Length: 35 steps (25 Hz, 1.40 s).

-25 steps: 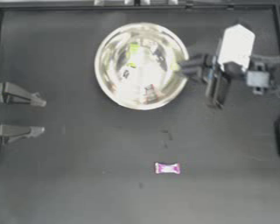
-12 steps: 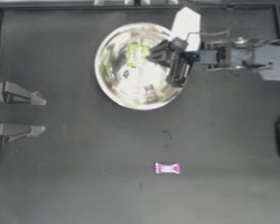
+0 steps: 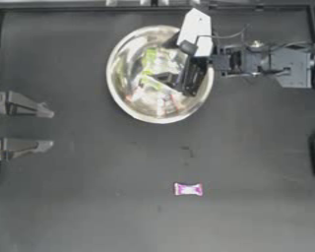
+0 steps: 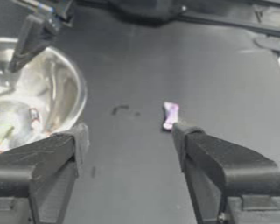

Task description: Put candies in bowl

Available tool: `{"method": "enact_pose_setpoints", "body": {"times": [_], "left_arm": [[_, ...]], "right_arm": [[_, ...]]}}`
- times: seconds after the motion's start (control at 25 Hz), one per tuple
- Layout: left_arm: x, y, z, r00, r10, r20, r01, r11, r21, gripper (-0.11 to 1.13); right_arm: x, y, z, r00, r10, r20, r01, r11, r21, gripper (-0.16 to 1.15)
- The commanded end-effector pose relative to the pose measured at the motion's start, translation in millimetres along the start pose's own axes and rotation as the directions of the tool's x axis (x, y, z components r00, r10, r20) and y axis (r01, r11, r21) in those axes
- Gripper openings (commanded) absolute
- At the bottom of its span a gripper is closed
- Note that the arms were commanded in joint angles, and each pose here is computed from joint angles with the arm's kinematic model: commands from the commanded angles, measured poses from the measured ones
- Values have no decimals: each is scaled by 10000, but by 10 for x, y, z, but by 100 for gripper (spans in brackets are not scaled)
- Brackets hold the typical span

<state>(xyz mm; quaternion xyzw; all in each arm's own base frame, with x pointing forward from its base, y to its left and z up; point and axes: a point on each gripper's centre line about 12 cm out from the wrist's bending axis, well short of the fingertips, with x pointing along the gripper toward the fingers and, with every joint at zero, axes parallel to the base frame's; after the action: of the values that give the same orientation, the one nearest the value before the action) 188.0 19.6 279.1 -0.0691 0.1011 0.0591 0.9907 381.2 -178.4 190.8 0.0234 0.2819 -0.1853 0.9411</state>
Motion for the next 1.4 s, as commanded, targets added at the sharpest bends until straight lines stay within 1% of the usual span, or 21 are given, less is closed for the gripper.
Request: {"method": "enact_pose_setpoints", "body": {"times": [0.04, 0.12, 0.32, 0.48, 0.6, 0.72, 0.88, 1.04, 1.08, 1.16, 1.2, 1.4], "left_arm": [[26, -7, 95, 9999, 5, 171, -5, 10000, 9, 93], [26, -4, 96, 9998, 22, 173, -22, 10000, 21, 93], [27, 7, 84, 9999, 70, 148, -71, 10000, 27, 93], [27, 7, 84, 9999, 69, 148, -69, 10000, 11, 93], [26, 6, 93, 9999, 72, 148, -72, 10000, 26, 93], [17, 9, 97, 9998, 89, 166, -91, 9999, 99, 93], [14, 9, 96, 9998, 99, 153, -104, 9993, 346, 93], [11, 15, 100, 9997, 158, 182, -174, 9957, 908, 95], [10, 17, 107, 9996, 174, 202, -195, 9940, 1074, 96], [7, 18, 104, 9996, 193, 210, -221, 9900, 1394, 96], [7, 18, 110, 9995, 198, 227, -229, 9891, 1454, 96], [-16, 19, 110, 9993, 193, 305, -236, 9884, 1498, 96]], "right_arm": [[-145, 6, 236, 9971, 44, 754, -48, 10000, 52, 98], [-263, 61, 303, 9942, 181, 1062, -179, 9998, -28, 98], [-703, 202, 478, 9786, 493, 1999, -449, 9986, -263, 98], [-1025, 327, 540, 9625, 798, 2593, -726, 9967, -375, 98], [-1255, 445, 546, 9491, 1111, 2949, -1004, 9936, -510, 98], [-1469, 556, 493, 9373, 1427, 3180, -1326, 9897, -531, 98], [-1752, 662, 366, 9245, 1753, 3384, -1670, 9845, -539, 98], [-1992, 720, 206, 9137, 2005, 3535, -1953, 9794, -507, 98], [-2044, 726, 175, 9112, 2044, 3578, -2017, 9784, -453, 98], [-2151, 769, 105, 9044, 2237, 3634, -2203, 9741, -512, 98], [-2188, 784, 62, 9037, 2302, 3610, -2248, 9727, -575, 98], [-2325, 827, -108, 9066, 2480, 3416, -2424, 9683, -598, 98]]}}
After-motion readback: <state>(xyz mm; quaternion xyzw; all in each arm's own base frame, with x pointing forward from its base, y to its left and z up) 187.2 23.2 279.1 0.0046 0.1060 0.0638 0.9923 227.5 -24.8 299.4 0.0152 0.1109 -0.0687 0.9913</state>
